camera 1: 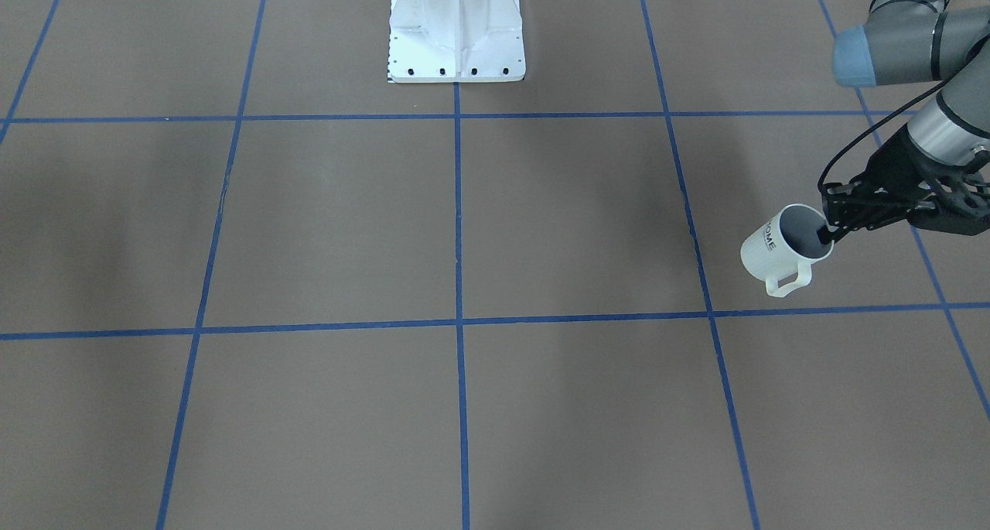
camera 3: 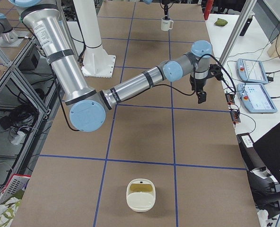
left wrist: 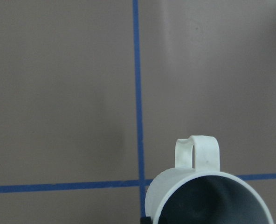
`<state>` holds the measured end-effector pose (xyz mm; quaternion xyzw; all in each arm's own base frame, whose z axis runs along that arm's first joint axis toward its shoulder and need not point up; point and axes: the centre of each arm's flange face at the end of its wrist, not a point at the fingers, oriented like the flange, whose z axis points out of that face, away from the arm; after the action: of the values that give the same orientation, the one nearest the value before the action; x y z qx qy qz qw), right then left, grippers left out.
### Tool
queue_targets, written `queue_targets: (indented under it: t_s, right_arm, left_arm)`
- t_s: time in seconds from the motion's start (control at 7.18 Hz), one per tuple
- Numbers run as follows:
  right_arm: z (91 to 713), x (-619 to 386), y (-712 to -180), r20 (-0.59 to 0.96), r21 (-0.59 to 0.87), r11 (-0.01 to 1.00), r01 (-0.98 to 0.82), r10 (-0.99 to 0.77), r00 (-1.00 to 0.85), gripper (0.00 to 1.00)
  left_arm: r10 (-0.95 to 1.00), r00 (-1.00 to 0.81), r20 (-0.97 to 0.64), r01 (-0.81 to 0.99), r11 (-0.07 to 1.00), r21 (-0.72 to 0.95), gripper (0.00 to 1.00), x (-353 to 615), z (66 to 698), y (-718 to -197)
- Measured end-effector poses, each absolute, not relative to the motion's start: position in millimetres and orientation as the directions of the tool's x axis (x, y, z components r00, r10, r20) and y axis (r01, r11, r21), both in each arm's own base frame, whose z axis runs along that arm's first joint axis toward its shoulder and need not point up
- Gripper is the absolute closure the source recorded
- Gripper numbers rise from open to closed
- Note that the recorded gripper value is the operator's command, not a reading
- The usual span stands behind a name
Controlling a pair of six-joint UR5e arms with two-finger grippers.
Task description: Left arm hands cup to right arm to dump lemon
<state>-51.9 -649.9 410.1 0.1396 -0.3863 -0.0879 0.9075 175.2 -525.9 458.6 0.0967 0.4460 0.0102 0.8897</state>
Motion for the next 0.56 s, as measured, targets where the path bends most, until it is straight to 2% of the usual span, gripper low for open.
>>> queue_targets:
  t_s: [0.28,0.56]
  right_arm:
    - [475,-7,-648,0.685,0.282,0.956,0.076,-0.257,0.682,0.00]
    - [509,16,-635,0.691,0.245,0.968,0.061,-0.218,0.689,0.00]
  left_arm:
    - [0.105,0.644,-0.758,0.061,0.980,0.188,1.00,164,491,-508]
    - [0.093,0.682,-0.726,0.073,0.978,0.193,1.00,159,517,-500]
